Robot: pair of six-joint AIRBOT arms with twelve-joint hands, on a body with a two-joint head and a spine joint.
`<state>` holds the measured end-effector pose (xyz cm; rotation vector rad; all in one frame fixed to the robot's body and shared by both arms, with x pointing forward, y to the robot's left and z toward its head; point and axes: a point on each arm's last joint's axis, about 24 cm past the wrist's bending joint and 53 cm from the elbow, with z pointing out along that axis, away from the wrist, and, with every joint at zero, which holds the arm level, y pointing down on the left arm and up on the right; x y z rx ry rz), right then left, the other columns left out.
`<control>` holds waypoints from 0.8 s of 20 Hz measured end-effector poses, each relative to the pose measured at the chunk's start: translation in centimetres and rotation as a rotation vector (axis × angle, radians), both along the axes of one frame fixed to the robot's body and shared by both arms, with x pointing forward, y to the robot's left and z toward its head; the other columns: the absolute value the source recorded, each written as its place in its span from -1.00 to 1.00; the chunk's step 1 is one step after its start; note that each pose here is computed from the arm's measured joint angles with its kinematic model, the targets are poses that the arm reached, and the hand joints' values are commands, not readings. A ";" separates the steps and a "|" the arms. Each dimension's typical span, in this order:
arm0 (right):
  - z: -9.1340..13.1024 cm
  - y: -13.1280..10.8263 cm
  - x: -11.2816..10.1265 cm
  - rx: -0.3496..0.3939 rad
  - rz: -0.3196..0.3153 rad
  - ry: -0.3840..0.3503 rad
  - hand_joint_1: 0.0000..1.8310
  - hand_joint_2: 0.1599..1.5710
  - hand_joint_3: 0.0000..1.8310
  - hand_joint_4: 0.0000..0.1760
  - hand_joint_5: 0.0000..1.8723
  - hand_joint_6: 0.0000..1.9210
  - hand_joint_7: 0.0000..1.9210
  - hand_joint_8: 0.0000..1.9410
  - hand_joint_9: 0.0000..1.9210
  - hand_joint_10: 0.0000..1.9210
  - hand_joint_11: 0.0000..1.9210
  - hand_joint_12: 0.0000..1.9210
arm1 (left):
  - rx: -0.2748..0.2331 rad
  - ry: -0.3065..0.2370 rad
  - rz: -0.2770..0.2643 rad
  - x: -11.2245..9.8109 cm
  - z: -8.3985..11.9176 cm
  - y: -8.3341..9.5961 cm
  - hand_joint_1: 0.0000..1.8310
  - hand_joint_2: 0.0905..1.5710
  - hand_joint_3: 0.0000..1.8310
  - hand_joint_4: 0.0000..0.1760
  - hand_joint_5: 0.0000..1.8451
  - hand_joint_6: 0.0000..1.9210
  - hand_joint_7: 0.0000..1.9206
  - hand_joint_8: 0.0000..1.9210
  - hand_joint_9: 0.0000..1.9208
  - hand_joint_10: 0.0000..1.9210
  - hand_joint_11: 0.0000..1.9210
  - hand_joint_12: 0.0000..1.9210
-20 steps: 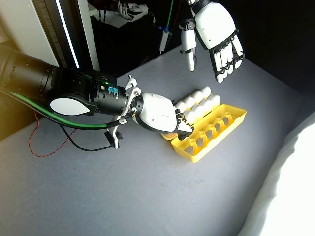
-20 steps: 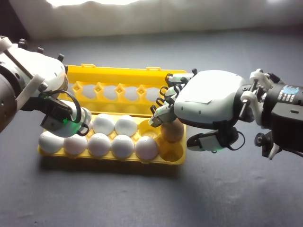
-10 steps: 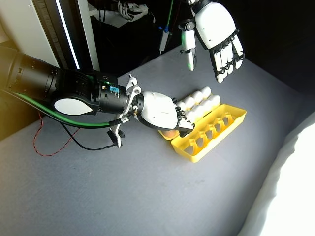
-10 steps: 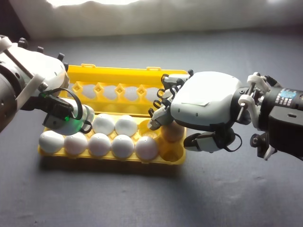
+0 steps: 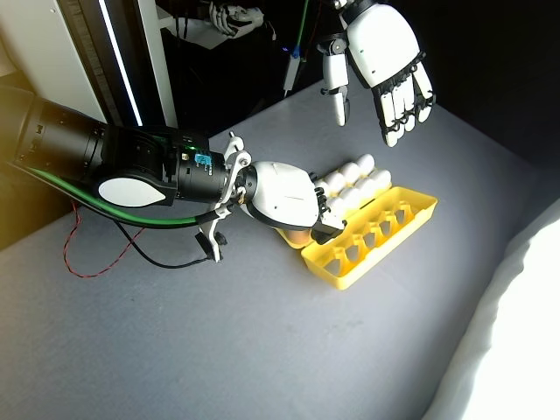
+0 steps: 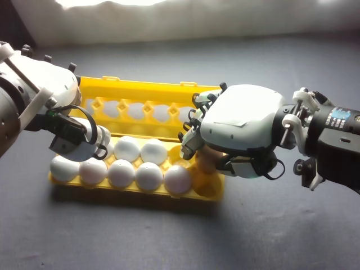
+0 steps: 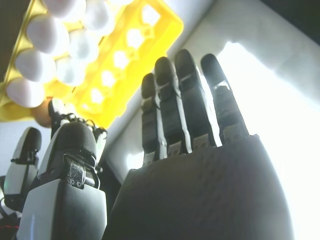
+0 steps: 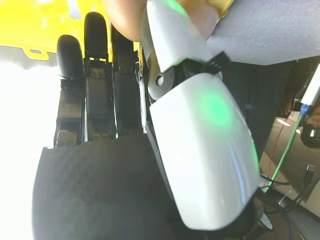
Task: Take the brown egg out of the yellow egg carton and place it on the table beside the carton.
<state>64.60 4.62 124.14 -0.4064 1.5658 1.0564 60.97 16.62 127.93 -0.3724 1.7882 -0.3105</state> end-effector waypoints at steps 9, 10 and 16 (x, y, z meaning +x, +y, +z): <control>0.1 0.1 0.1 0.003 0.000 -0.010 0.47 0.51 -1.00 -1.00 -0.34 0.49 -0.14 0.29 -0.23 0.49 -0.50 0.54 | 0.000 0.000 0.000 0.0 0.0 0.0 -0.94 0.69 -1.00 -1.00 -0.57 -0.99 -0.49 -1.00 -0.54 -0.99 -1.00 -0.25; 0.1 0.1 0.0 -0.001 0.002 -0.016 0.47 0.51 -1.00 -1.00 -0.34 0.49 -0.14 0.30 -0.22 0.48 -0.50 0.54 | 0.000 0.000 0.001 0.0 0.0 0.0 -0.96 0.69 -1.00 -1.00 -0.59 -1.00 -0.51 -1.00 -0.57 -1.00 -1.00 -0.30; 0.8 0.2 0.1 -0.011 0.003 -0.030 0.47 0.48 -1.00 -1.00 -0.28 0.44 -0.12 0.27 -0.19 0.42 -0.45 0.48 | 0.000 -0.001 0.000 0.0 0.0 0.0 -0.85 0.66 -1.00 -1.00 -0.57 -1.00 -0.49 -1.00 -0.54 -1.00 -1.00 -0.23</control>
